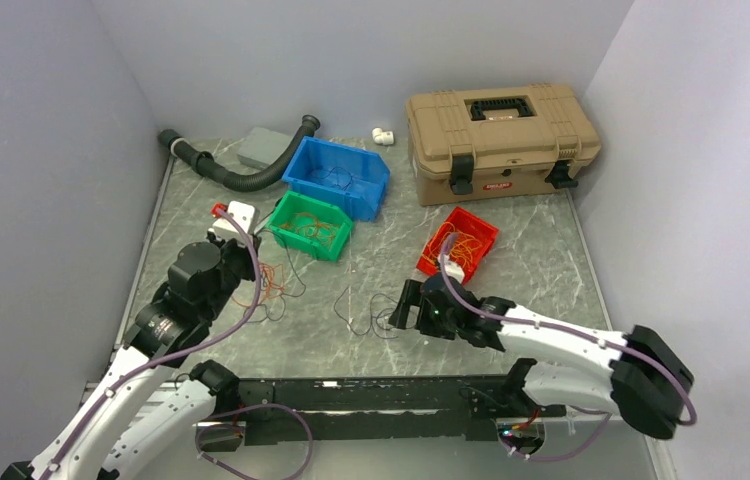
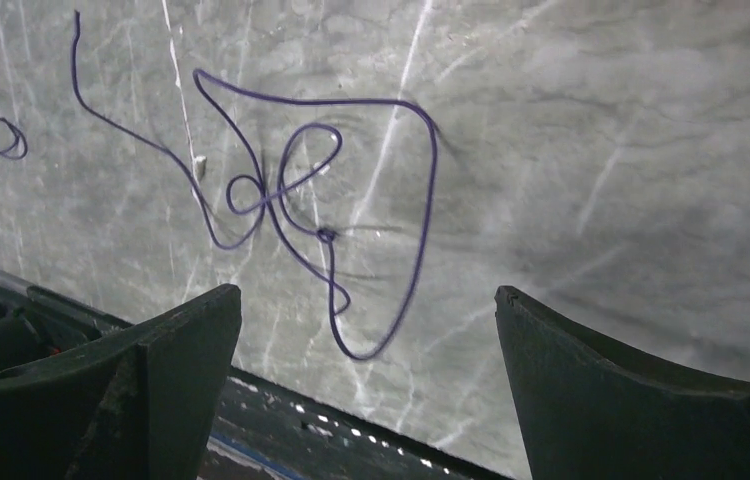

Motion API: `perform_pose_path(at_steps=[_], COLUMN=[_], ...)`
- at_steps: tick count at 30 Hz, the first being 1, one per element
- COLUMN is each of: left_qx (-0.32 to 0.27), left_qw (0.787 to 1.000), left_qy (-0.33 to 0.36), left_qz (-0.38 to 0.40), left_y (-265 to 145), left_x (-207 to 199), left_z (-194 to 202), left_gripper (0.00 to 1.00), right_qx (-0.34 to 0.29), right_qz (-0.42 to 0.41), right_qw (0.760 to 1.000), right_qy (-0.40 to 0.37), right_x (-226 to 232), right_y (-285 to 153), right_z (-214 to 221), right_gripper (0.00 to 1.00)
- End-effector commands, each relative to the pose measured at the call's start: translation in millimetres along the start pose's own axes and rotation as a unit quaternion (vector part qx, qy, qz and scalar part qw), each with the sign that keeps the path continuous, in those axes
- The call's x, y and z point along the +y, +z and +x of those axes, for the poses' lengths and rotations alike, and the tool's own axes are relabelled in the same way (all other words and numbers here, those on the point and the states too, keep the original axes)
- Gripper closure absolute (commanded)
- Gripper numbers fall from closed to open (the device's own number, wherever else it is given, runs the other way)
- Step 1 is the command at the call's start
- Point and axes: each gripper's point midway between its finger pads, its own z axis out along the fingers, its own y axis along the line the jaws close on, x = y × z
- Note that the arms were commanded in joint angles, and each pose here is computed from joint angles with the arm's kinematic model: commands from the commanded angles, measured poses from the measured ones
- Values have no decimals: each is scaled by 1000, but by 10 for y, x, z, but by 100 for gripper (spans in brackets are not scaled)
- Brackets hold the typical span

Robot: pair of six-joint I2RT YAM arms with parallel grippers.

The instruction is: Untangle the cables

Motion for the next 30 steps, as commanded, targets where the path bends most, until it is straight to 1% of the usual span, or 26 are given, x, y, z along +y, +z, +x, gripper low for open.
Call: perform_pose_path(at_steps=[1, 3, 5, 8, 9, 12, 13, 16, 18, 22, 25, 26, 27, 28, 29, 30], left_qx=[-18, -20, -22, -23, -24, -25, -26, -27, -28, -31, -32, -33, -34, -35, -35, -37], left_qw=[1000, 1000, 1000, 1000, 1000, 1000, 1000, 1000, 999, 999, 999, 999, 999, 999, 999, 999], left_qy=[-4, -4, -6, -7, -8, -9, -10, -12, -13, -14, -15, -16, -15, -15, -15, -16], left_qz=[1, 2, 1, 2, 2, 4, 5, 9, 10, 10, 9, 8, 8, 8, 7, 6], left_y=[-34, -40, -48, -58, -61, -68, -71, -78, -87, -98, -111, -116, -118, -122, -126, -128], left_x=[10, 7, 12, 12, 14, 5, 3, -9, -10, -8, -3, 3, 6, 7, 11, 16], left_z=[-82, -82, -92, -103, -103, -104, -107, -111, -112, -126, -126, -131, -129, -132, -133, -138], left_gripper=[100, 100, 100, 100, 100, 100, 100, 100, 100, 100, 100, 100, 100, 100, 100, 100], right_qx=[-14, -10, -4, 3, -3, -11, -11, -15, -9, 13, 16, 19, 23, 27, 35, 45], right_qz=[-51, -43, -15, 59, 75, 140, 180, 253, 266, 236, 251, 255, 252, 243, 230, 222], right_qw=[999, 999, 999, 996, 994, 982, 973, 949, 942, 951, 948, 947, 948, 951, 955, 958], right_qy=[12, -9, -30, -67, -81, -128, -145, -188, -202, -197, -195, -195, -192, -188, -181, -173], right_x=[492, 587, 706, 704, 764, 780, 701, 611, 611, 671, 598, 565, 546, 543, 543, 504], right_y=[139, 243, 334, 524, 561, 651, 657, 734, 801, 888, 871, 862, 863, 867, 877, 888], right_z=[-190, -193, -196, -124, -145, -117, -111, -111, -76, 52, 64, 78, 97, 116, 149, 180], right_gripper=[0, 0, 0, 0, 0, 0, 0, 0, 0, 0, 1, 4, 15, 29, 47, 61])
